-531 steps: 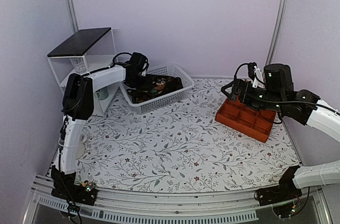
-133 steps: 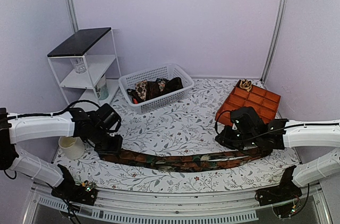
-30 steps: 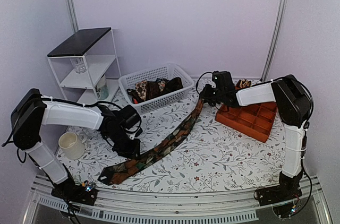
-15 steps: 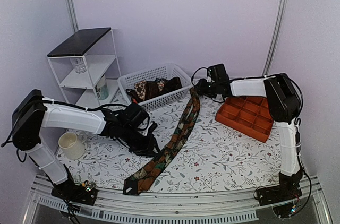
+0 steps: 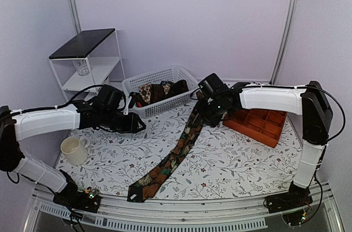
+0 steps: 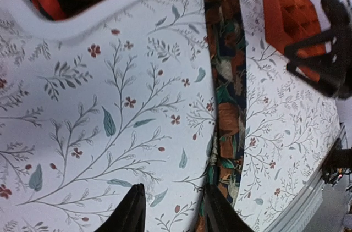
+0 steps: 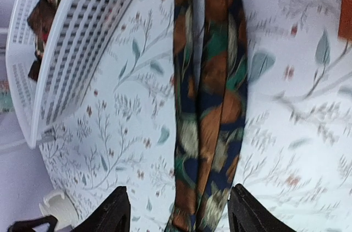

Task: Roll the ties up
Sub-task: Move the tie to the center of the board.

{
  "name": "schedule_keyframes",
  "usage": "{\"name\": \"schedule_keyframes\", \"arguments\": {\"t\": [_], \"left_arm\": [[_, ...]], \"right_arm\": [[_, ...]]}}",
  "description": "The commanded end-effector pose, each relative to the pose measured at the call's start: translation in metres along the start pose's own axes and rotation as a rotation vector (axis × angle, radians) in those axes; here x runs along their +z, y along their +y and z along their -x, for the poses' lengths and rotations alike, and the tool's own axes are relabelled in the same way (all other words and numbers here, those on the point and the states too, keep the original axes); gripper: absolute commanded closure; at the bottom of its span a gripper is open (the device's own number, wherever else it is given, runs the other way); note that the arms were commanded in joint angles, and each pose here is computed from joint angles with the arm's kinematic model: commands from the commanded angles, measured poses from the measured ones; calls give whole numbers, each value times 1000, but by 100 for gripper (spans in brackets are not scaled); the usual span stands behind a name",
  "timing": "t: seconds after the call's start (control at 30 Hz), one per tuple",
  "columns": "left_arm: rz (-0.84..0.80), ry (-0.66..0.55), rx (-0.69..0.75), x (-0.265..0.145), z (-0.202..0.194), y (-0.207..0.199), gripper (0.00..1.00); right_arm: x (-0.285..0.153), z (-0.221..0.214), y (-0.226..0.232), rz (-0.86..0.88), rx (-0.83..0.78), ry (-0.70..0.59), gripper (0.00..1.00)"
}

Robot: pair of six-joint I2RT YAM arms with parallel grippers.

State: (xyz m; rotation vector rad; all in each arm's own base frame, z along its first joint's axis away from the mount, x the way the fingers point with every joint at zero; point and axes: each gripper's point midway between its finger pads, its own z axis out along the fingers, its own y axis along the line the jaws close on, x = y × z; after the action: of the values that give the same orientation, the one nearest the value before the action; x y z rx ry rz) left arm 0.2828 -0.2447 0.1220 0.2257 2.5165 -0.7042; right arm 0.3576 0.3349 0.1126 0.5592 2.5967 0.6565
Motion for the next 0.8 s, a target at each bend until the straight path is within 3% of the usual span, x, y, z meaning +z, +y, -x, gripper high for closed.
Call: {"name": "schedule_keyframes", "arguments": {"t": [0.0, 0.1, 0.23, 0.27, 0.3, 0.33, 0.77], "left_arm": [[38, -139, 194, -34, 26, -2, 61], [68, -214, 260, -57, 40, -4, 53], [118, -281, 291, -79, 40, 4, 42], [119, -289, 298, -83, 38, 6, 34], [111, -297, 306, -86, 36, 5, 13], [102, -306, 317, -90, 34, 5, 3], [126, -442, 319, -126, 39, 9, 3]], "right_arm": [[-22, -61, -5, -56, 124, 22, 39], [-19, -106, 4, 13, 123, 89, 42], [-17, -144, -5, -38, 166, 111, 43], [-16, -154, -6, -56, 166, 121, 43], [-15, -166, -6, -68, 177, 136, 43], [-13, -175, -6, -87, 181, 146, 43], [15, -212, -23, -226, 250, 159, 45]]}}
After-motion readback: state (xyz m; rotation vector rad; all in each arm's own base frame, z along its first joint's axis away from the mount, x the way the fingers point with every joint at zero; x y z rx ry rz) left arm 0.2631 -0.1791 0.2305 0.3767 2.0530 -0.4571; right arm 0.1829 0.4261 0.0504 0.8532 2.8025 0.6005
